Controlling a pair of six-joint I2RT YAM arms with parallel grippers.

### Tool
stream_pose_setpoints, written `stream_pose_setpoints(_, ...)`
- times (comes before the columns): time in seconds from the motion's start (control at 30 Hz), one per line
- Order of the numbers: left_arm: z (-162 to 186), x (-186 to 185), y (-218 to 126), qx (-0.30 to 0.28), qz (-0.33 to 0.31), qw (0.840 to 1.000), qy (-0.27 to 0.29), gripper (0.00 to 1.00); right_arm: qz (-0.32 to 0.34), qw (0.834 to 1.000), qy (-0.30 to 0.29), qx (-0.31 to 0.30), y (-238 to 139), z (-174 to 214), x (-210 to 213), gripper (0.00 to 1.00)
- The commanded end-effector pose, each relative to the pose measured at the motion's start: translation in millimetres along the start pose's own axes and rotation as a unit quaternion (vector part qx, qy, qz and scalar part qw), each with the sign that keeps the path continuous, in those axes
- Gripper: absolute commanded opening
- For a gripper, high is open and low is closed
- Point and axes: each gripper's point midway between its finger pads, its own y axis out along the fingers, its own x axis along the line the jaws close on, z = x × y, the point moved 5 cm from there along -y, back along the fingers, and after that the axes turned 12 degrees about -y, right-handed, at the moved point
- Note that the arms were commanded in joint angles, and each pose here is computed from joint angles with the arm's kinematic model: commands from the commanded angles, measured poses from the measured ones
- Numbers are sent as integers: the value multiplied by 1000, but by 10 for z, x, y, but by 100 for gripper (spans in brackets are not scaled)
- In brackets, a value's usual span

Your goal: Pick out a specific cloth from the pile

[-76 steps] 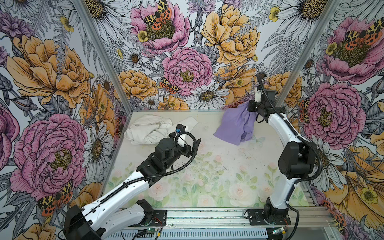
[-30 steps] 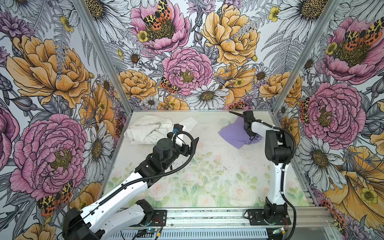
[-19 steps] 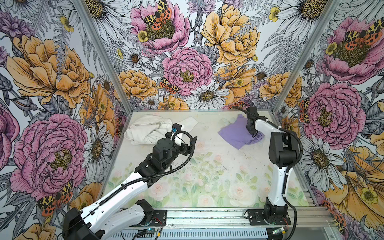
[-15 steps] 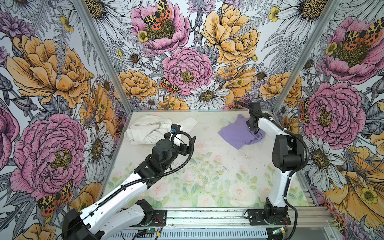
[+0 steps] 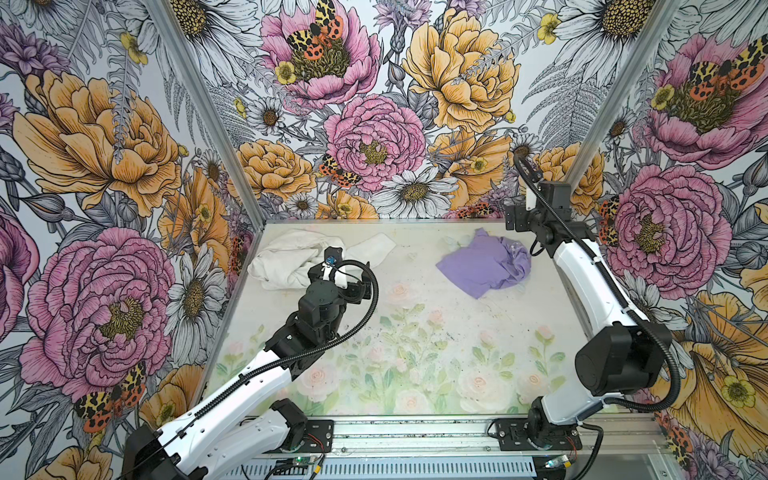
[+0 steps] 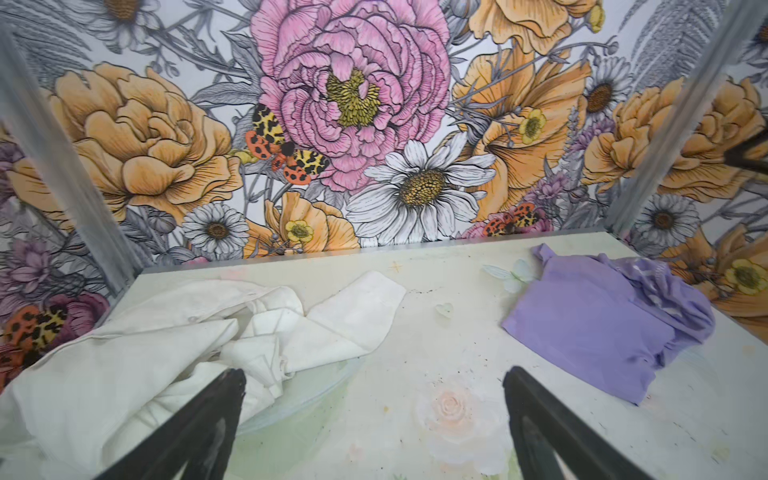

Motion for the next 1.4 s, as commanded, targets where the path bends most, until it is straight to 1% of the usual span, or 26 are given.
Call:
stream_pose_setpoints(0.0, -166, 351, -87, -67, -92, 992, -52, 99, -55, 996, 61, -47, -159, 26, 117, 100)
stream_pose_setpoints(0.07, -154, 469, -100, -87, -104, 988, -69, 99, -58, 993, 82, -65, -257, 108, 114, 99)
stream_pose_setpoints(0.13, -90, 588, -91, -105, -118, 985, -69, 99, -60, 989, 101, -85, -350, 226, 123, 99)
stream_pose_setpoints(0.33, 201, 886, -4, -111, -163, 980, -27, 99, -48, 979, 137, -145, -612, 672, 139, 99)
stream_pose_setpoints(0.43, 359, 1063, 10, -119, -180, 976, -25, 99, -39, 973, 158, -164, -626, 987, 186, 99)
stream_pose_setpoints(0.63, 612, 1379, 65, -130, -201, 971, -18, 98, -17, 974, 170, -150, -469, 1493, 269, 100)
stream_pose_setpoints(0.83, 834, 1586, 172, -120, -210, 970, -8, 99, 3, 982, 145, -123, -252, 1836, 348, 100)
stream_pose_setpoints(0.9, 892, 1625, 210, -118, -208, 971, -9, 99, 1, 983, 139, -117, -167, 1922, 388, 100)
stream_pose_setpoints(1.1, 999, 1682, 347, -114, -195, 974, 6, 99, -13, 983, 129, -128, 83, 2083, 509, 100)
stream_pose_setpoints(1.17, 1006, 1692, 365, -119, -190, 974, 12, 99, -15, 984, 121, -132, 112, 2093, 521, 100)
stream_pose_setpoints(1.37, 1123, 1807, 515, -106, -179, 978, -1, 99, -20, 981, 110, -159, 192, 2213, 624, 99)
